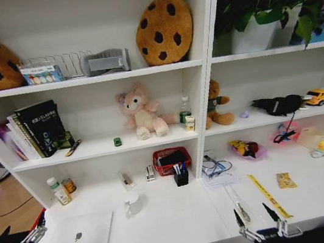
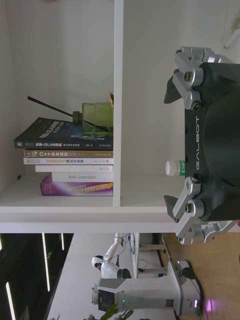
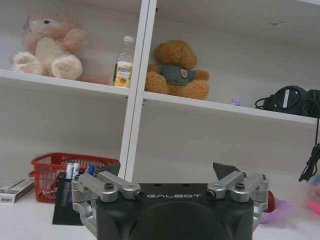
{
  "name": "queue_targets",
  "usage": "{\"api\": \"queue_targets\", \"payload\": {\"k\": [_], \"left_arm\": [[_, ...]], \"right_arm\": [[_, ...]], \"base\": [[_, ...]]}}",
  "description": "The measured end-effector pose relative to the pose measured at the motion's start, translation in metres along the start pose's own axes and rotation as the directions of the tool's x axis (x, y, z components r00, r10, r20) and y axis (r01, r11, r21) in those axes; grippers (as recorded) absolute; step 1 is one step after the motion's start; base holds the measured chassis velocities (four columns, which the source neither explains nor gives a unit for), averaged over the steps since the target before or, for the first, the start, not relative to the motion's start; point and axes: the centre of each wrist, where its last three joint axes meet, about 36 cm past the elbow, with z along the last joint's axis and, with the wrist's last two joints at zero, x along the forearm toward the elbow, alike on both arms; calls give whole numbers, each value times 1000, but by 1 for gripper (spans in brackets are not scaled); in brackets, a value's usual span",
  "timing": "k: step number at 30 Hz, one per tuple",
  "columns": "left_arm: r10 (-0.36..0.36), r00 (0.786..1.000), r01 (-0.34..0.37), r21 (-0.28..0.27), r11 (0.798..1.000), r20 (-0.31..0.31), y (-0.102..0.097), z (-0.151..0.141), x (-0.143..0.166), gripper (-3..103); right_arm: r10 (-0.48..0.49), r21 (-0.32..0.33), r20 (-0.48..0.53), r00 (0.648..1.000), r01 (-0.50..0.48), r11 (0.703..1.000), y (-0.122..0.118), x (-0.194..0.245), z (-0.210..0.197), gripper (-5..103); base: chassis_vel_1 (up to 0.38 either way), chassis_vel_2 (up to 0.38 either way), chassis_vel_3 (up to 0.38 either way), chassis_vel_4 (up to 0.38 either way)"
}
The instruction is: Organize the objects on the table.
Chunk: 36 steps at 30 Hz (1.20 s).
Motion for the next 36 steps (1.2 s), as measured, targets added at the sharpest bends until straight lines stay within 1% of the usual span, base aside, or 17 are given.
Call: {"api": "queue_targets", "payload": {"k": [4,7,9,15,17,26,29,30,33,34,36], "left_arm": [[0,1000,0,0,1000,0,0,0,0,100],[0,1000,0,0,1000,0,0,0,0,100],[0,1000,0,0,1000,0,0,0,0,100],[0,1000,0,0,1000,0,0,0,0,100],[0,1000,0,0,1000,0,0,0,0,100],[1,1000,-1,0,1000,0,0,0,0,100],[1,1000,-1,0,1000,0,0,0,0,100],[1,1000,-1,0,1000,0,0,0,0,100],[0,1000,0,0,1000,0,0,0,0,100],[0,1000,0,0,1000,0,0,0,0,100],[0,1000,0,0,1000,0,0,0,0,100]], "right_arm": [[23,-14,8,1000,-23,1000,-3,-20,-2,100],[25,-15,7,1000,-25,1000,-5,-23,-1,100],[42,-17,6,999,-42,999,-13,-35,2,100],[60,-6,-2,998,-60,998,-24,-45,10,100],[71,-12,-9,997,-71,997,-29,-48,15,100],[103,-14,-29,994,-103,995,-37,-65,26,100],[138,-56,-119,983,-146,988,-47,-81,40,100],[138,-56,-119,983,-146,988,-47,-81,40,100],[160,-66,-218,963,-178,982,-60,-105,59,100],[160,-66,-218,963,-178,982,-60,-105,59,100],[167,-53,-242,956,-185,981,-66,-125,70,100]], "base": [[-63,-64,90,80],[-119,-103,91,130],[-201,-178,168,188],[-239,-211,218,226],[-263,-256,248,265],[-203,-198,199,216],[-23,-14,17,20],[0,0,0,0],[56,69,-46,-45],[63,81,-77,-51],[31,41,-11,-26]]}}
